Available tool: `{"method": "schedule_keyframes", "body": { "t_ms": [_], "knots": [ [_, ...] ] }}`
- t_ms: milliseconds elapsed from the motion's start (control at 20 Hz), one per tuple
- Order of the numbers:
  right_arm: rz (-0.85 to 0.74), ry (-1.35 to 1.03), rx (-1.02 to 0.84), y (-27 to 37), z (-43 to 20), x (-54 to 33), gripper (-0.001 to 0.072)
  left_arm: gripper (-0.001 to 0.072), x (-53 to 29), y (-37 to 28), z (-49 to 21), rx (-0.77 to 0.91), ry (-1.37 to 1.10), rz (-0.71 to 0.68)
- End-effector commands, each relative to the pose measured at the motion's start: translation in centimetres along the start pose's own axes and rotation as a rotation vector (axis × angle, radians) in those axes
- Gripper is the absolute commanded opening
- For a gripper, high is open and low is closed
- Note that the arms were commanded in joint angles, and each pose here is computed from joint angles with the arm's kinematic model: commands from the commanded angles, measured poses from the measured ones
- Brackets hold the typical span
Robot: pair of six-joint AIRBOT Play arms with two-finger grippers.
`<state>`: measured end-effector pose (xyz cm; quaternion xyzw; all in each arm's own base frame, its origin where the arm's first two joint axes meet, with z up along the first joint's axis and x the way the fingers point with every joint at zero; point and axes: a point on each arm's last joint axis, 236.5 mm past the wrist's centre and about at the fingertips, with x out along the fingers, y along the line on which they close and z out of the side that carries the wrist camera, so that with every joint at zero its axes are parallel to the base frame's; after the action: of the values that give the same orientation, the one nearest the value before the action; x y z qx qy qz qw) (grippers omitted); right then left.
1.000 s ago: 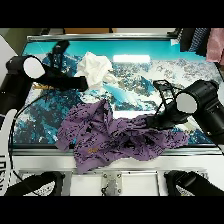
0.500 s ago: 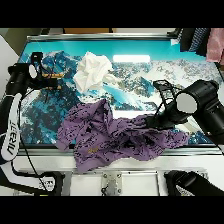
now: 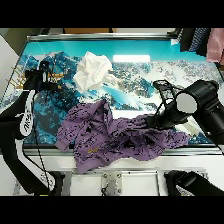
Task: Fold the clothes and pants, and hang the long-sleeved shirts on hangers.
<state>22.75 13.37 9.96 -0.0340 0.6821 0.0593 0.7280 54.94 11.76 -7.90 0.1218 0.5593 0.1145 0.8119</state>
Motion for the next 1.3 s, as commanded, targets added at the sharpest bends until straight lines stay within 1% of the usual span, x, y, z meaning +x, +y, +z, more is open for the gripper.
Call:
{"method": "schedule_keyframes", "body": {
  "t_ms": [0, 500, 550, 600, 700, 750, 800, 1000, 1250],
  "knots": [
    [0.000, 0.001, 0.000, 0.0, 0.0, 0.0, 0.0018, 0.0665, 2.1, -0.1, -0.2, 0.008, 0.037, 0.014],
    [0.000, 0.001, 0.000, 0.0, 0.0, 0.0, 0.0017, 0.0662, 3.8, 0.6, -2.5, -0.017, 0.084, 0.007],
    [0.000, 0.001, 0.000, 0.0, 0.0, 0.0, 0.0018, 0.0505, 3.8, 0.6, -2.5, -0.018, 0.084, 0.007],
    [0.000, 0.001, 0.000, 0.0, 0.0, 0.0, 0.0018, 0.0314, 3.8, 0.6, -2.6, -0.018, 0.090, 0.007],
    [0.000, 0.001, 0.000, 0.0, 0.0, 0.0, 0.0018, 0.0301, 3.8, 0.6, -2.8, -0.024, 0.098, 0.009],
    [0.000, 0.001, 0.000, 0.0, 0.0, 0.0, 0.0018, 0.0174, 3.8, 0.6, -3.0, -0.024, 0.107, 0.009],
    [0.000, 0.001, 0.000, 0.0, 0.0, 0.0, 0.0018, 0.0020, 3.7, 0.6, -3.3, -0.023, 0.118, 0.010],
    [0.000, 0.001, 0.000, 0.0, 0.0, 0.0, 0.0018, 0.0019, 3.1, 1.1, -3.2, -0.023, 0.120, 0.020],
    [0.000, 0.001, 0.000, 0.0, 0.0, 0.0, 0.0018, 0.0019, -2.5, 3.3, -0.1, -0.050, 0.010, 0.037]
  ]
}}
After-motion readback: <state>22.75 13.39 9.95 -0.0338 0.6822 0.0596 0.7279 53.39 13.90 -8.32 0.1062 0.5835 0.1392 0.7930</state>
